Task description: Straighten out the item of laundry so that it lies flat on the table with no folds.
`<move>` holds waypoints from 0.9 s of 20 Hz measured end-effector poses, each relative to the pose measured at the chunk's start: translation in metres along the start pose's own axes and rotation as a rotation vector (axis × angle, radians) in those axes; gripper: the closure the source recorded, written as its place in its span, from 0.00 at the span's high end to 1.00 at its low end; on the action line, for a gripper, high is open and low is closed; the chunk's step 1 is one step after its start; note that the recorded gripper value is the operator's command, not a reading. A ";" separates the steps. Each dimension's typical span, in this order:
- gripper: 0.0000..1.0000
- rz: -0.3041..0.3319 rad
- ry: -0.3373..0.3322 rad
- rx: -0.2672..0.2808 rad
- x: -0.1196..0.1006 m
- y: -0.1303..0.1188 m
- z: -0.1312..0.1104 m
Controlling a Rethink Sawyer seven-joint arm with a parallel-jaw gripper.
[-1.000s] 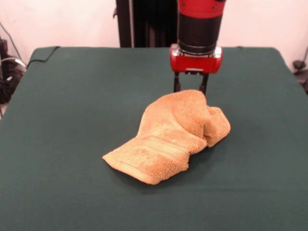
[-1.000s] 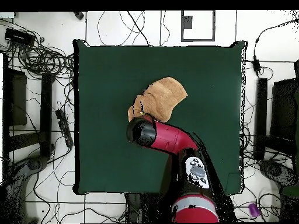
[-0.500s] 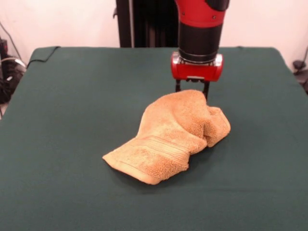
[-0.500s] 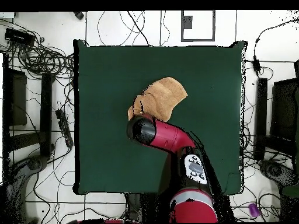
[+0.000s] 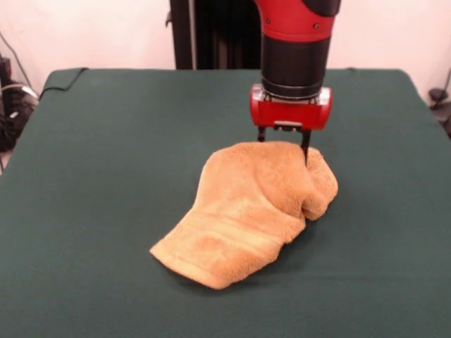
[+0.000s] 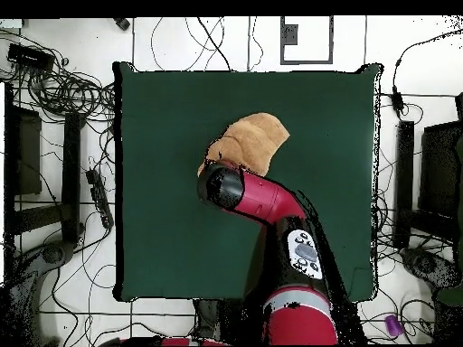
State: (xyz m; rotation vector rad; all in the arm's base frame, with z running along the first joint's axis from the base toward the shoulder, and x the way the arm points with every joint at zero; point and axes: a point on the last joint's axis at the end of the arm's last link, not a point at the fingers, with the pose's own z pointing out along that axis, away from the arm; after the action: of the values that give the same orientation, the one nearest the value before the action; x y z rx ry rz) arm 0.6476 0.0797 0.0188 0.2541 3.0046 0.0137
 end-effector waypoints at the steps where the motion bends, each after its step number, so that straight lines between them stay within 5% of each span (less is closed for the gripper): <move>1: 1.00 0.001 -0.008 -0.001 -0.004 0.000 -0.001; 8: 1.00 -0.001 -0.047 -0.003 -0.026 0.002 -0.010; 9: 0.00 -0.001 -0.056 -0.002 -0.031 0.001 -0.012; 18: 0.00 0.001 -0.067 0.005 -0.035 -0.003 -0.014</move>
State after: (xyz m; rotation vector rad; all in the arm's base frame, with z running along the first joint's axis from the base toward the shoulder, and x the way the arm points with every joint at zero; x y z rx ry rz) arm 0.6799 0.0713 0.0373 0.2511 2.9388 -0.0019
